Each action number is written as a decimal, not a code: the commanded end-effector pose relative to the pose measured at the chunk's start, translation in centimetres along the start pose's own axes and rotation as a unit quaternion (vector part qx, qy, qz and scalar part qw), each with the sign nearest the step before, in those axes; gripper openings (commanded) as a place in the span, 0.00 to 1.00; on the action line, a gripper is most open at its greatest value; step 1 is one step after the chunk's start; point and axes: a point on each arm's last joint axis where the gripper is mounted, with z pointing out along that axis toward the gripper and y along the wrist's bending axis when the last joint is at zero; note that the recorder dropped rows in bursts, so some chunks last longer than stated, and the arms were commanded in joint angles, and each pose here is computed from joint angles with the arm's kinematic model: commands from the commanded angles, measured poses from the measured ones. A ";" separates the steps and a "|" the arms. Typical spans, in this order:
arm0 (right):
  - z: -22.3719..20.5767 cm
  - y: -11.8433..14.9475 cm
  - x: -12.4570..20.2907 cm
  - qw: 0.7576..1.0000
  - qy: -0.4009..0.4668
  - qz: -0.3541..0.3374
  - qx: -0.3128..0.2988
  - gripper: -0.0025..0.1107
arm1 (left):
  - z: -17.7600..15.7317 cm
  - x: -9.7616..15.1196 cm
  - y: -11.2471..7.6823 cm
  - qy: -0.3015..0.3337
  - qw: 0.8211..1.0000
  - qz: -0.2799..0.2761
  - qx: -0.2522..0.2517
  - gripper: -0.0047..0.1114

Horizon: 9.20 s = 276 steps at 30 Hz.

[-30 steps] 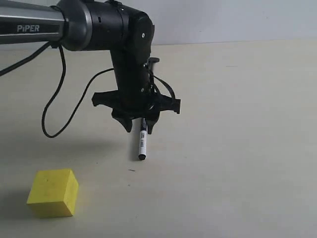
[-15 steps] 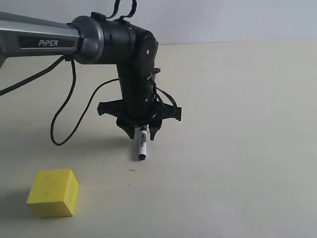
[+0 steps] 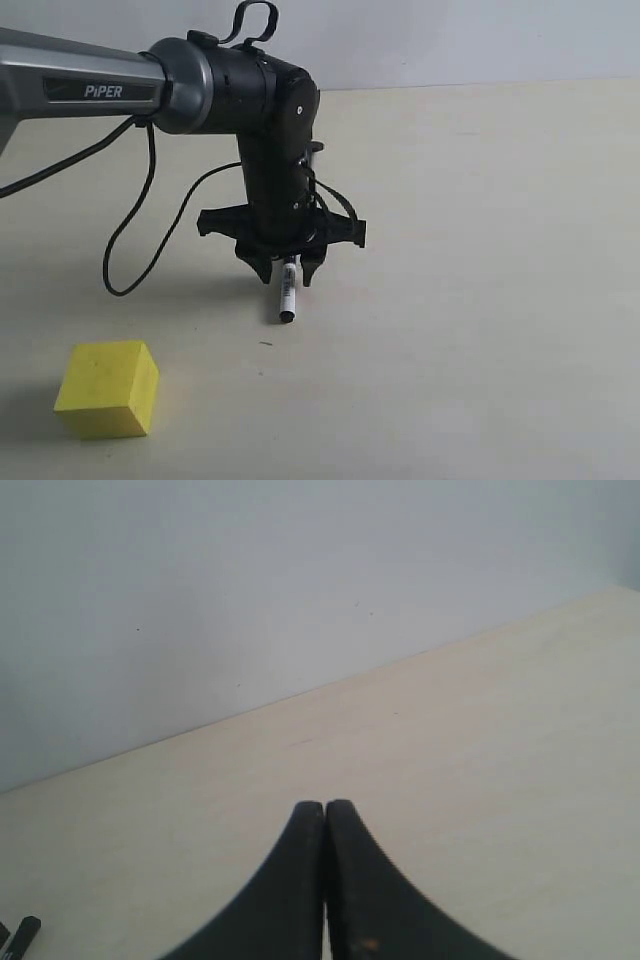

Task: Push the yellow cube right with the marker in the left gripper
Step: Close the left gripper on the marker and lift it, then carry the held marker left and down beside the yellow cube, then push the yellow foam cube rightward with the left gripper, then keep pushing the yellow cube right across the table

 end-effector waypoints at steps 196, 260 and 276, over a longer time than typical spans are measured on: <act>0.0 -0.1 0.1 1.000 -0.002 0.000 0.003 0.02 | -3.2 16.7 10.0 -0.043 0.734 0.663 -0.140 0.04; 0.0 -0.1 0.1 1.000 -0.002 0.000 0.003 0.02 | -2.8 17.9 -4.0 -0.038 0.717 0.694 -0.059 0.04; 0.0 -0.1 0.1 1.000 -0.002 0.000 0.003 0.02 | -1.6 16.1 -4.5 -0.069 0.738 0.670 -0.045 0.04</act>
